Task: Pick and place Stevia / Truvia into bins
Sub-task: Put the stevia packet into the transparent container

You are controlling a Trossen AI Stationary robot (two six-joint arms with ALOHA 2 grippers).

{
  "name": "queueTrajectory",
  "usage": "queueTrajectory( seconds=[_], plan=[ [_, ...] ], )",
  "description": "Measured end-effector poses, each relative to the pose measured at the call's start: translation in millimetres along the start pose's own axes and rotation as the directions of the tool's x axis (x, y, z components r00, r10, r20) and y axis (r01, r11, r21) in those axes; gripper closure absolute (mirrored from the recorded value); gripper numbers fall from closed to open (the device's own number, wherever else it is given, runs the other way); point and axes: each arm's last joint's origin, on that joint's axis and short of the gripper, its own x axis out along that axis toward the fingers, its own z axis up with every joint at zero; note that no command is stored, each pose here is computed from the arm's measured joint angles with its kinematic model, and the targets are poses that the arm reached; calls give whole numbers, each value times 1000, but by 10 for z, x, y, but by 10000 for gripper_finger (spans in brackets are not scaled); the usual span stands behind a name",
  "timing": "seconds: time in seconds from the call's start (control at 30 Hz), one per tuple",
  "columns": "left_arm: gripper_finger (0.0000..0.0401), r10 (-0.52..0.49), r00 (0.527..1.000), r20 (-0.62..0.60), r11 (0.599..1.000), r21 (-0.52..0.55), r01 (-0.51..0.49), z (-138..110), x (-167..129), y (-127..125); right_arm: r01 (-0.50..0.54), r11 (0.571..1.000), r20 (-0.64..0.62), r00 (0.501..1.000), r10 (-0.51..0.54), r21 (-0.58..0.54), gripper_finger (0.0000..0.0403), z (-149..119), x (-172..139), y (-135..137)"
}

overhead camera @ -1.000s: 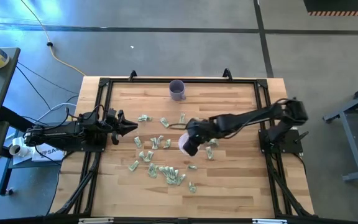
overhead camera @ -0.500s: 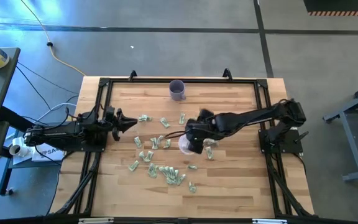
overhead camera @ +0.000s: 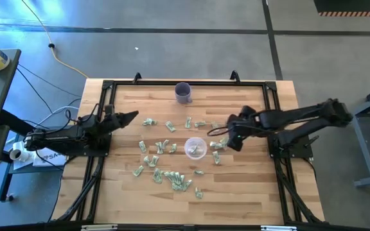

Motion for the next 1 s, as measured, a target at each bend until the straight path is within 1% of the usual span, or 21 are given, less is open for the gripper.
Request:
queueTrajectory(
  seconds=[0.03,0.1,0.2,0.27,0.3,0.33,0.4,0.43,0.47,0.5,0.53,0.6,0.63,0.67,0.73,0.8,0.83,0.9,1.0],
  plan=[
    [304,-27,999,-20,1000,4,27,0,0,-20,-13,1000,-2,1000,13,-17,143,-66,38,-17],
    [304,-69,994,-88,997,16,71,-15,1,-46,-51,995,-15,999,49,-87,143,-193,145,-13],
    [304,-50,978,-202,998,12,54,-69,28,-26,-114,976,-57,993,105,-184,143,-341,336,26],
    [304,-28,965,-261,999,15,33,-69,64,-104,-126,972,-49,992,119,-197,143,-386,428,46],
    [304,-9,960,-281,999,34,19,-63,97,-164,-126,973,-42,992,120,-194,143,-406,470,53],
    [304,23,955,-297,997,79,1,-60,137,-215,-117,976,-33,993,112,-186,143,-420,509,55],
    [304,142,927,-347,974,216,-69,-73,245,-287,-100,983,-12,995,99,-151,143,-422,553,52],
    [304,212,905,-370,951,292,-103,-77,311,-326,-93,988,6,995,95,-126,143,-407,556,49],
    [304,291,870,-397,920,367,-140,-84,385,-361,-89,990,18,996,92,-110,143,-392,562,40],
    [304,387,823,-416,878,439,-191,-93,452,-370,-84,991,24,996,87,-102,143,-387,571,30],
    [304,485,765,-423,828,505,-245,-99,513,-360,-71,993,25,997,74,-95,143,-384,582,12],
    [304,652,644,-400,709,624,-329,-100,641,-292,-50,996,30,998,53,-74,143,-363,600,-30],
    [304,705,597,-383,656,672,-344,-90,721,-251,-45,997,31,998,47,-62,143,-351,608,-53],
    [304,740,559,-374,615,713,-337,-77,806,-217,-39,998,29,999,41,-51,143,-344,617,-75],
    [304,772,507,-384,570,772,-282,-27,973,-147,-29,999,24,999,29,-33,143,-330,632,-117],
    [304,792,459,-403,534,821,-200,12,1100,-56,-21,1000,22,1000,21,-21,143,-321,643,-147],
    [304,798,440,-412,518,843,-149,27,1157,-17,-18,1000,21,1000,19,-15,143,-316,647,-158],
    [304,795,420,-437,492,870,-26,46,1243,32,-25,1000,15,1000,25,4,143,-312,654,-174],
    [304,807,378,-455,430,890,153,69,1271,116,-34,998,8,999,33,47,143,-309,659,-187]
  ],
)
